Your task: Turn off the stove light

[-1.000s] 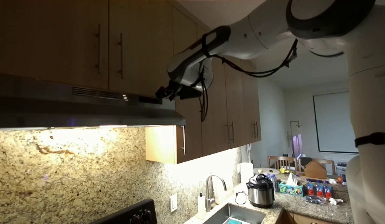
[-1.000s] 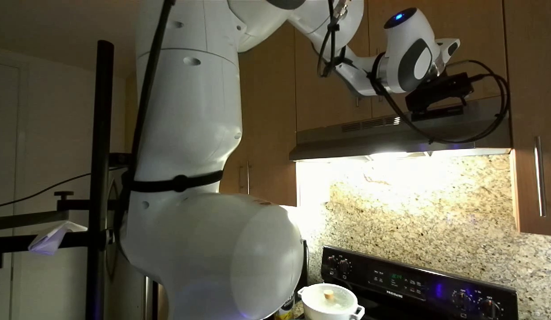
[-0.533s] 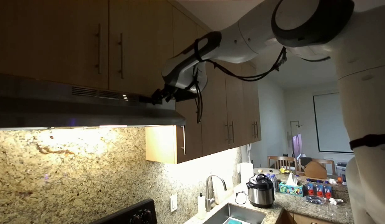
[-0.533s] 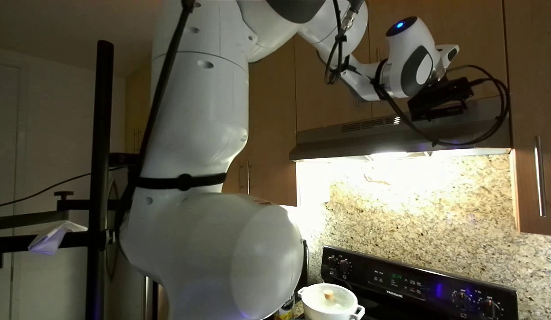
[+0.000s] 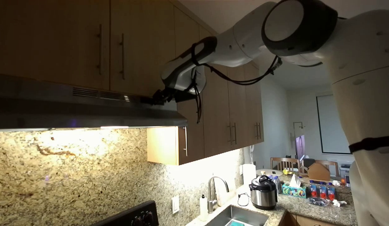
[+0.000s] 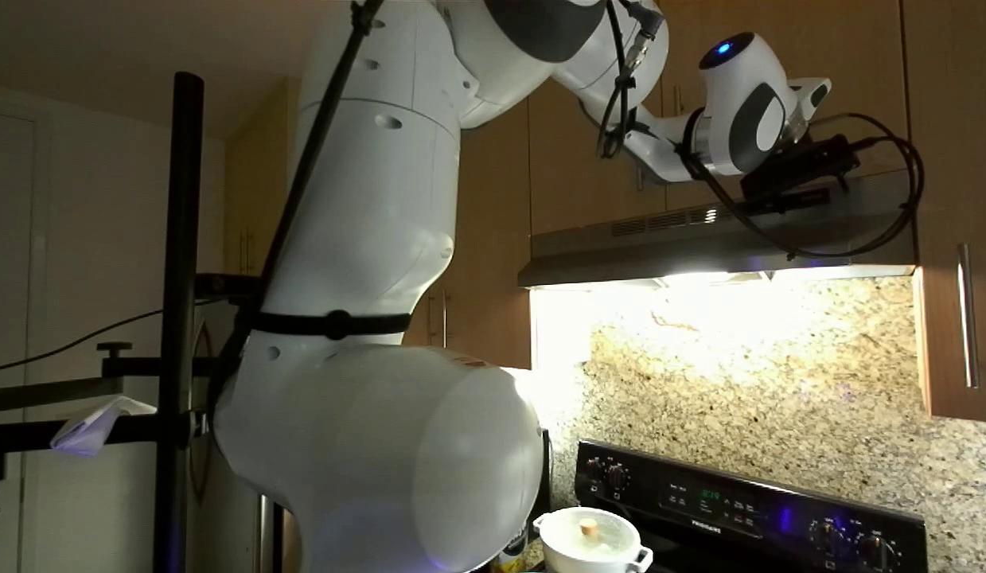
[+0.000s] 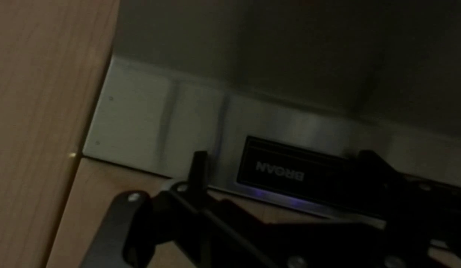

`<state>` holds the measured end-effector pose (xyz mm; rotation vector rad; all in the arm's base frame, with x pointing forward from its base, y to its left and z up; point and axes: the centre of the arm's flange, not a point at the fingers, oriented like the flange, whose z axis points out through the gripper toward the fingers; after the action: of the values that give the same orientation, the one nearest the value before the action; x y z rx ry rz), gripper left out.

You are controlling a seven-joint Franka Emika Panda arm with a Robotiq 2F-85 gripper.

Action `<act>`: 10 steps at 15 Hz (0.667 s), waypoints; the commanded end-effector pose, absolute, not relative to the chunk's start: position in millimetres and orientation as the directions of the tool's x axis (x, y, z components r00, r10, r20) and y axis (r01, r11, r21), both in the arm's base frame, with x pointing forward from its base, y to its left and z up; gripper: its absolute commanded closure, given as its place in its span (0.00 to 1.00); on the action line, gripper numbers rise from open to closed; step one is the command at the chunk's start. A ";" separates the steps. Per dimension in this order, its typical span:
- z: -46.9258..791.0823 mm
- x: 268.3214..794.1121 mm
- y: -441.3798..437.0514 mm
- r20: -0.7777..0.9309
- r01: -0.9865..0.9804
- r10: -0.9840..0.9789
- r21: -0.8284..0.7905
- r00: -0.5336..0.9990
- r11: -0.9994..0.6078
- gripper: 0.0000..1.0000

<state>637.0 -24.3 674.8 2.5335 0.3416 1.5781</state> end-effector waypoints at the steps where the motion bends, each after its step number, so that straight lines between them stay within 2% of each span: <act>1: 686.8 645.3 -32.2 0.882 0.078 0.233 0.221 0.410 -0.972 0.00; 10: 687.5 654.8 -62.9 0.889 -0.017 0.147 0.171 0.434 -0.985 0.00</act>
<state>638.6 -43.1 676.1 2.5548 0.2315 1.5824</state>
